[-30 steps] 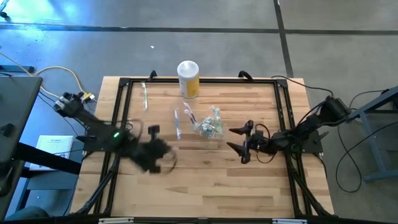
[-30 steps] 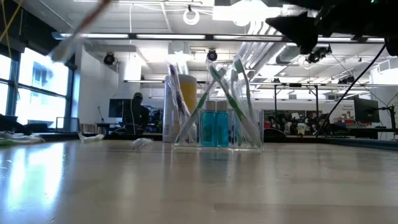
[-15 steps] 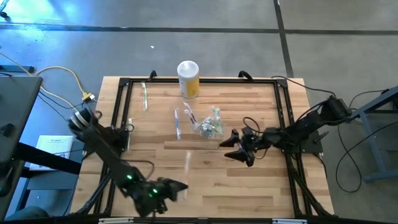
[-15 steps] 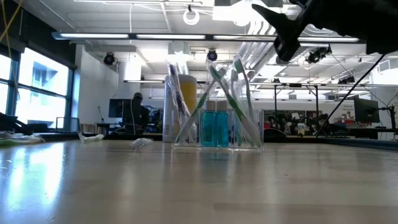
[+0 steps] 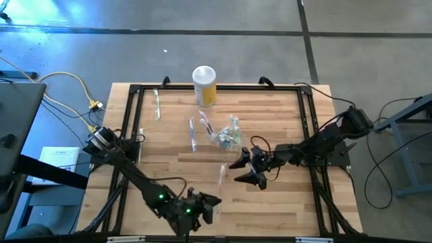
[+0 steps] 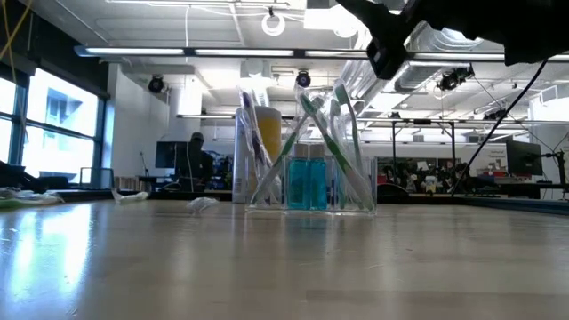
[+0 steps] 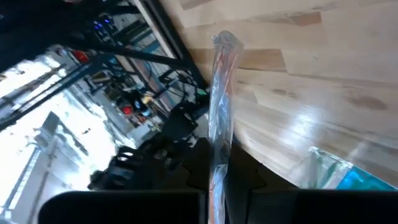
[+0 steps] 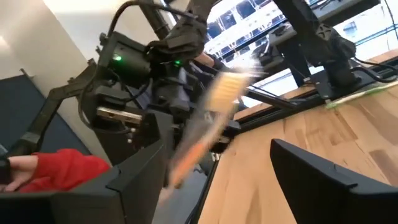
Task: Pick & Place toothbrushing station
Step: Put the orange toothbrush into the right section of the transparent organizer
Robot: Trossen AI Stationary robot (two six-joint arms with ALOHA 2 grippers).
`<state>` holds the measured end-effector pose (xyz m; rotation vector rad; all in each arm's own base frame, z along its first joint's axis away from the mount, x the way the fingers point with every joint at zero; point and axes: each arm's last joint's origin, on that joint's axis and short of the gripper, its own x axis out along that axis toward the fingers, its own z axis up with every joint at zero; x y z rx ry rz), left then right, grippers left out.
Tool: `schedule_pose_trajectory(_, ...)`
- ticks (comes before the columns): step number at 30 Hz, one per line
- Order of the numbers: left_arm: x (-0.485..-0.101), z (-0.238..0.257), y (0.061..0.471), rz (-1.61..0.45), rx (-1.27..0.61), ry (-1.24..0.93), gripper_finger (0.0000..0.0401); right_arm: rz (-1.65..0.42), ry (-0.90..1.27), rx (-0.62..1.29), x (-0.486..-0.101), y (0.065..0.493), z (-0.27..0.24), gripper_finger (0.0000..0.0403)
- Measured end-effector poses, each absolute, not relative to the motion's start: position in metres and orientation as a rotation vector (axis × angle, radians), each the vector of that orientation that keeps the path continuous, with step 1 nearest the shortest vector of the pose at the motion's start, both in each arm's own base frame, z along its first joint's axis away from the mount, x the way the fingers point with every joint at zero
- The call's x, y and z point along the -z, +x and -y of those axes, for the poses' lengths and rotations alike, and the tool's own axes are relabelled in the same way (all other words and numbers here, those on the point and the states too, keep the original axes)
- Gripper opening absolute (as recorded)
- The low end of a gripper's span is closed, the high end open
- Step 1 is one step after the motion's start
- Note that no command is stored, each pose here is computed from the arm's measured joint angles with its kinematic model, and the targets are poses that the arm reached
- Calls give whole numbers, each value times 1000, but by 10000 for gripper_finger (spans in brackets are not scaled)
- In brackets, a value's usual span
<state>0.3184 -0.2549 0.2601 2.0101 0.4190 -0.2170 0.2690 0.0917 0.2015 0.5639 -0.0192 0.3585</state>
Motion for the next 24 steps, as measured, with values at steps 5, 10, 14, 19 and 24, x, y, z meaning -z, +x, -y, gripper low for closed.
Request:
schedule_pose_trajectory(5, -259, 249, 324, -398, 260, 1986, 13, 26, 565, -349, -203, 283, -97, 278)
schedule_pose_trajectory(10, -258, 248, 326, -381, 288, 1964, 12, 7, 556, -387, -199, 302, -104, 278)
schedule_pose_trajectory(14, -258, 248, 325, -387, 290, 1955, 12, -10, 548, -448, -199, 310, -107, 272)
schedule_pose_trajectory(19, -258, 248, 325, -391, 291, 1949, 12, -2, 495, -425, -198, 311, -106, 220)
schedule_pose_trajectory(24, -257, 248, 325, -394, 292, 1945, 11, 5, 409, -407, -197, 312, -105, 123)
